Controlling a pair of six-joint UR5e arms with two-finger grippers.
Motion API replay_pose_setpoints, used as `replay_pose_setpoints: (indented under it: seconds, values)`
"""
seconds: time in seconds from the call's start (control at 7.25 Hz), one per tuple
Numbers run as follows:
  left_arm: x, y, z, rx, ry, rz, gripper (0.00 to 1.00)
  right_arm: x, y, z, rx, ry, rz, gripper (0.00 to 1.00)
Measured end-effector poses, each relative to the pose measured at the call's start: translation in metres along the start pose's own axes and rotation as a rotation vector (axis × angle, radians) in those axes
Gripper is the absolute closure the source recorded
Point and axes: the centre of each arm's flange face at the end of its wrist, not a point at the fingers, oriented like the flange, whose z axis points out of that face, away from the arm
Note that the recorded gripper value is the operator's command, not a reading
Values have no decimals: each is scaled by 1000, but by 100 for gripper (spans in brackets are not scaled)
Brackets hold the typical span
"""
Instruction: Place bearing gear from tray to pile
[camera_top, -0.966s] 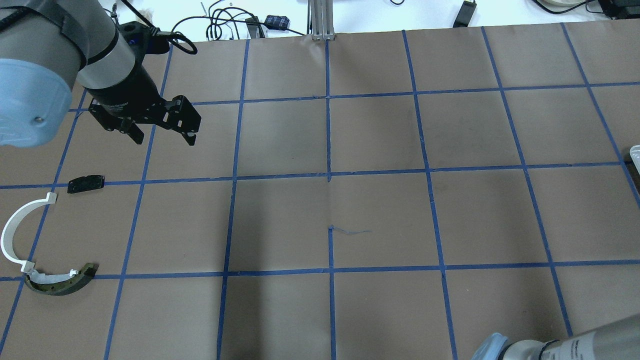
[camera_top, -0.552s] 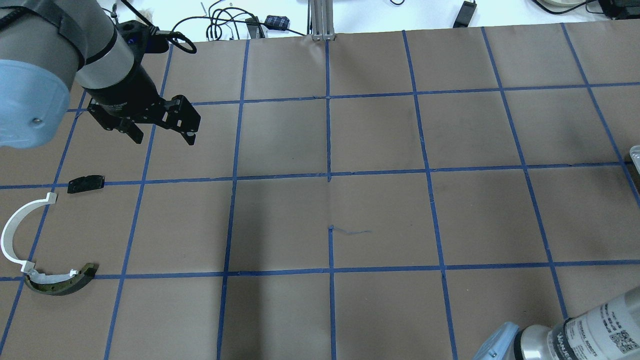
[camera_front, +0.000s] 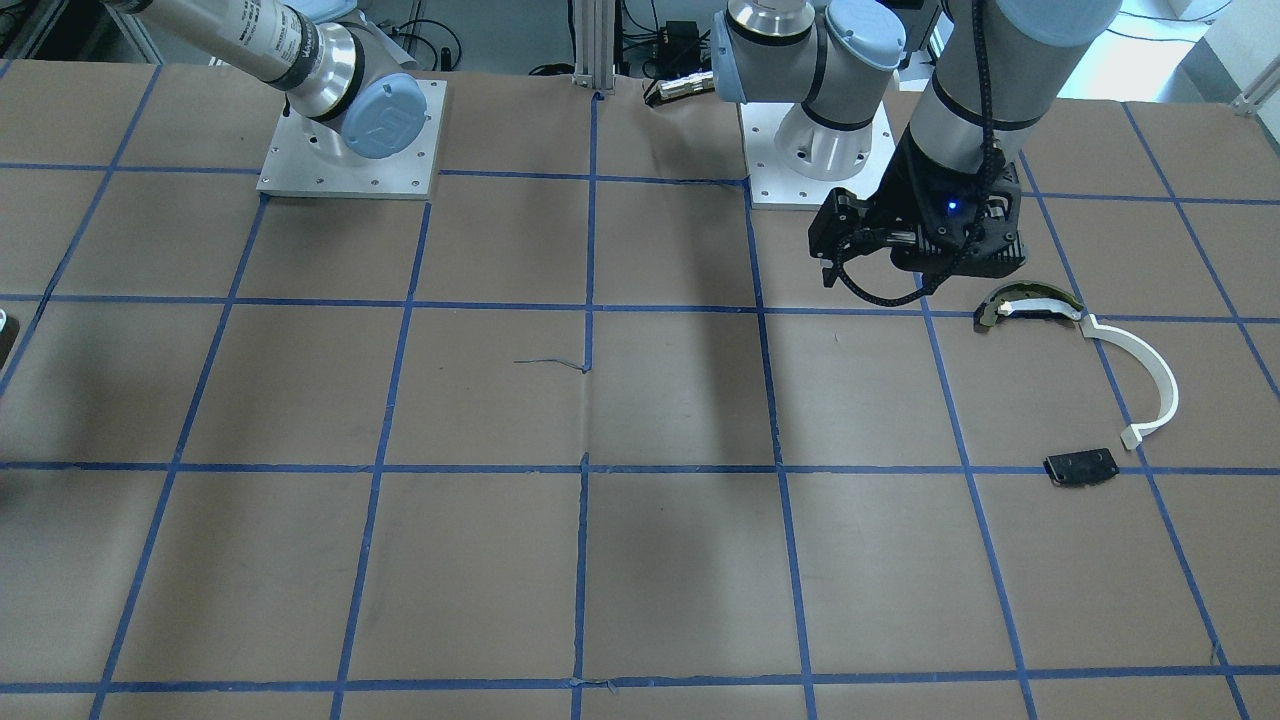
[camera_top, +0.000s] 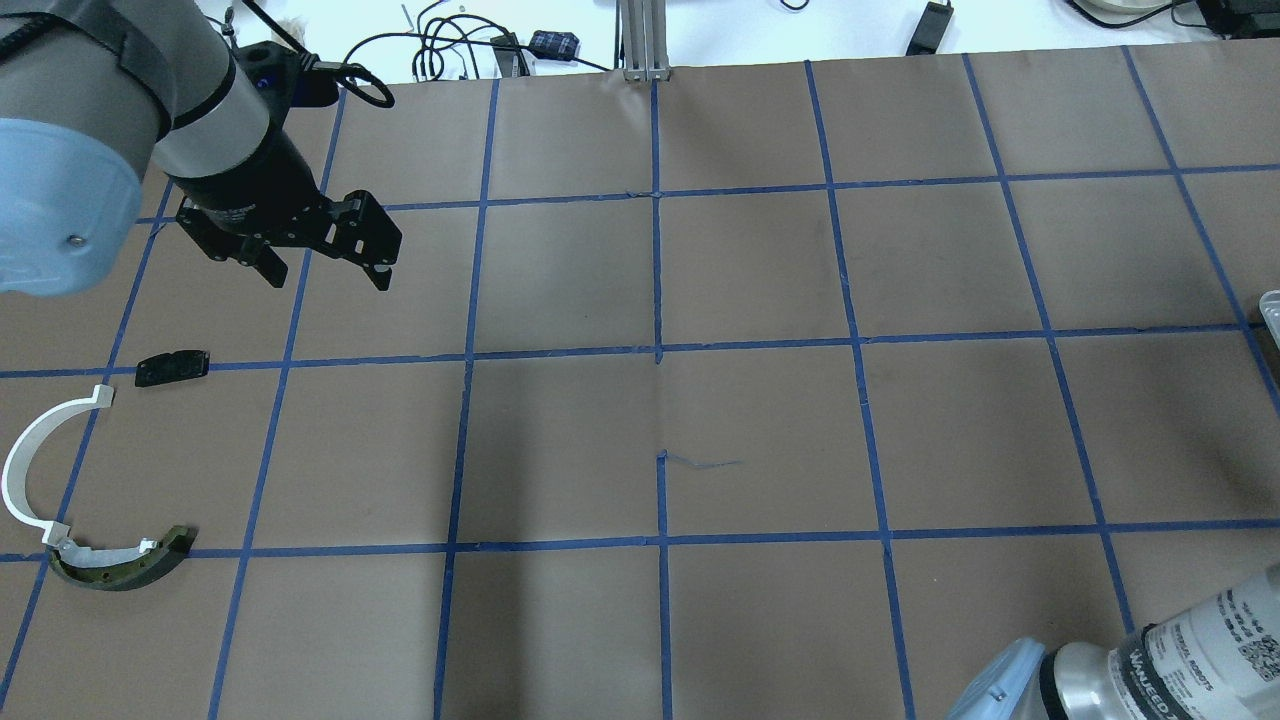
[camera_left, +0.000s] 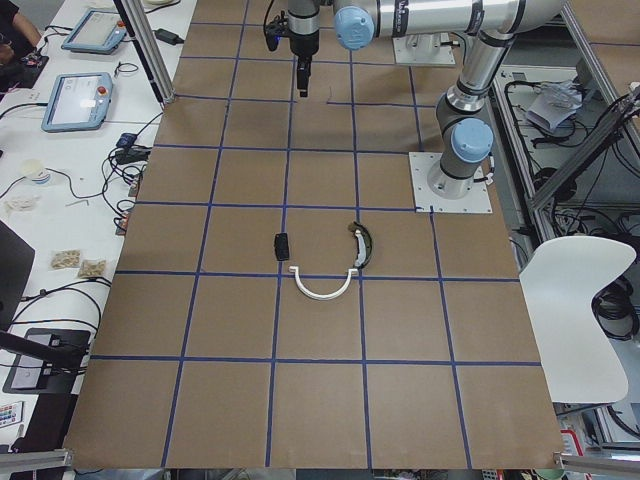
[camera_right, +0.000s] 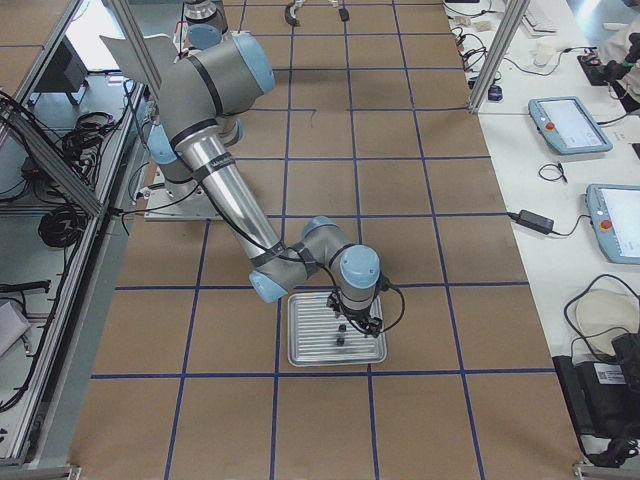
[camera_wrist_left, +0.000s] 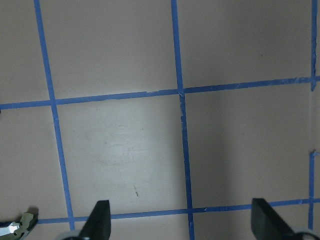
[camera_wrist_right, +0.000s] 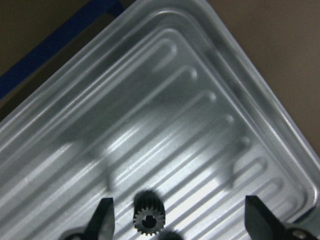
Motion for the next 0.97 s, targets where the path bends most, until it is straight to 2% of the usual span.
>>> replay_pose_setpoints:
  seconds: [0.14, 0.41, 0.69, 0.97]
  values:
    - [0, 0, -1, 1, 0, 0, 0, -1, 8, 2, -12, -9, 11, 38]
    - [0, 0, -1, 1, 0, 1, 0, -6, 13, 6, -34, -51, 35, 39]
    - [0, 0, -1, 2, 0, 1, 0, -10, 13, 7, -26, -84, 62, 45]
    - [0, 0, -2, 3, 0, 1, 0, -8, 12, 5, -21, -84, 68, 50]
